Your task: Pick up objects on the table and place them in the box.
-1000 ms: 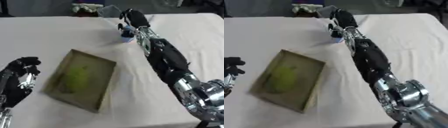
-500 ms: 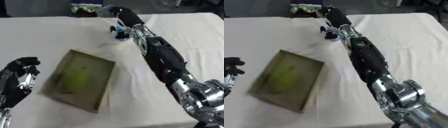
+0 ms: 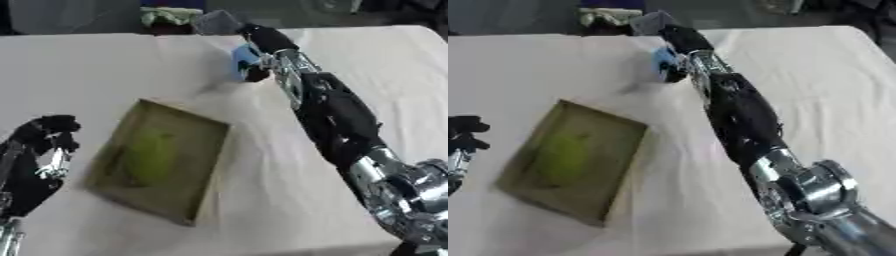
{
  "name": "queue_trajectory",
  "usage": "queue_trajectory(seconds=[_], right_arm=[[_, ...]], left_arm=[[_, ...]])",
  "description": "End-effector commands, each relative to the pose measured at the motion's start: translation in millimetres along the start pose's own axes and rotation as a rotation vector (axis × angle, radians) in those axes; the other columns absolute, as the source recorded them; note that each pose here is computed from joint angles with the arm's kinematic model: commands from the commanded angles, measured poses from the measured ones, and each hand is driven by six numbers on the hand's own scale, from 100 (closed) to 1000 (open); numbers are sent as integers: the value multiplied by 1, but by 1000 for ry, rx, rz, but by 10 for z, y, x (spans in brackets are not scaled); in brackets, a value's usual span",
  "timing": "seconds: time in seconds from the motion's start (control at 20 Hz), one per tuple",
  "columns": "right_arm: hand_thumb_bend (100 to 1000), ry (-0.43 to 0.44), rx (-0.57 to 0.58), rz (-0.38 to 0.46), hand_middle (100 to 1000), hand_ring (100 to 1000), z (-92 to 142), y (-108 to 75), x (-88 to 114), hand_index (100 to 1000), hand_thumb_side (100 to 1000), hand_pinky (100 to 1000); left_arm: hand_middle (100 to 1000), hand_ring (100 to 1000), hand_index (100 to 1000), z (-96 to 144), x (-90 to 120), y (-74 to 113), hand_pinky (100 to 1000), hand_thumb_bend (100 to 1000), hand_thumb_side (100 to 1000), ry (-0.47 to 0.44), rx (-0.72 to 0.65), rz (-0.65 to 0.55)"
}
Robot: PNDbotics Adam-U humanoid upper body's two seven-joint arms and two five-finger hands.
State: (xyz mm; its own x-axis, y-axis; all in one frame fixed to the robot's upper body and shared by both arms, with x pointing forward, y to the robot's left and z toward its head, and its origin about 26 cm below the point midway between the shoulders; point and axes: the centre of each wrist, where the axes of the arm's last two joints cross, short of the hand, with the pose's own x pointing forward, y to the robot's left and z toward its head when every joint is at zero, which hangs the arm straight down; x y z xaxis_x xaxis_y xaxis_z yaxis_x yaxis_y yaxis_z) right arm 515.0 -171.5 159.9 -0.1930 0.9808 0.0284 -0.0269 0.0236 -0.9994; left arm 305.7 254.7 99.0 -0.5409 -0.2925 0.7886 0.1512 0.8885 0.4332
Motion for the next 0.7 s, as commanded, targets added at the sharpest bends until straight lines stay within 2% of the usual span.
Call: queue_trajectory(seconds=[0.05, 0.25, 0.3, 0.4, 0.45, 0.55, 0.6, 0.65, 0.7], right_arm=[[100, 54, 15, -29, 999, 1000, 3, -34, -141, 1000, 307, 1000], [100, 44, 53, -60, 993, 1000, 4, 35, -101, 1000, 384, 1000], [100, 39, 60, -69, 985, 1000, 4, 46, -87, 1000, 428, 988], [100, 25, 79, -90, 963, 1000, 5, 70, -60, 1000, 454, 935], [100, 17, 83, -98, 949, 971, 6, 75, -49, 1000, 437, 900], [100, 1, 75, -109, 890, 827, 8, 74, -32, 974, 251, 762], [100, -6, 63, -112, 879, 803, 10, 69, -27, 966, 249, 740], [100, -15, 36, -114, 827, 706, 9, 43, -18, 932, 237, 665], [100, -23, 9, -116, 815, 684, 9, 24, -12, 925, 234, 648]], left_arm=[[629, 740, 764, -17, 41, 53, 606, 100, 489, -17, 6, -14], [629, 740, 764, -18, 41, 51, 607, 100, 489, -18, 5, -13], [629, 740, 764, -19, 42, 51, 607, 100, 489, -18, 6, -13], [629, 740, 764, -21, 43, 50, 607, 100, 489, -19, 5, -12], [629, 740, 764, -21, 43, 50, 607, 100, 489, -19, 5, -12], [629, 740, 764, -20, 42, 49, 607, 100, 490, -19, 6, -11], [629, 740, 764, -20, 42, 49, 606, 100, 490, -19, 5, -11], [629, 739, 764, -20, 41, 48, 607, 100, 490, -18, 5, -11], [629, 739, 764, -19, 41, 48, 606, 100, 490, -18, 5, -10]])
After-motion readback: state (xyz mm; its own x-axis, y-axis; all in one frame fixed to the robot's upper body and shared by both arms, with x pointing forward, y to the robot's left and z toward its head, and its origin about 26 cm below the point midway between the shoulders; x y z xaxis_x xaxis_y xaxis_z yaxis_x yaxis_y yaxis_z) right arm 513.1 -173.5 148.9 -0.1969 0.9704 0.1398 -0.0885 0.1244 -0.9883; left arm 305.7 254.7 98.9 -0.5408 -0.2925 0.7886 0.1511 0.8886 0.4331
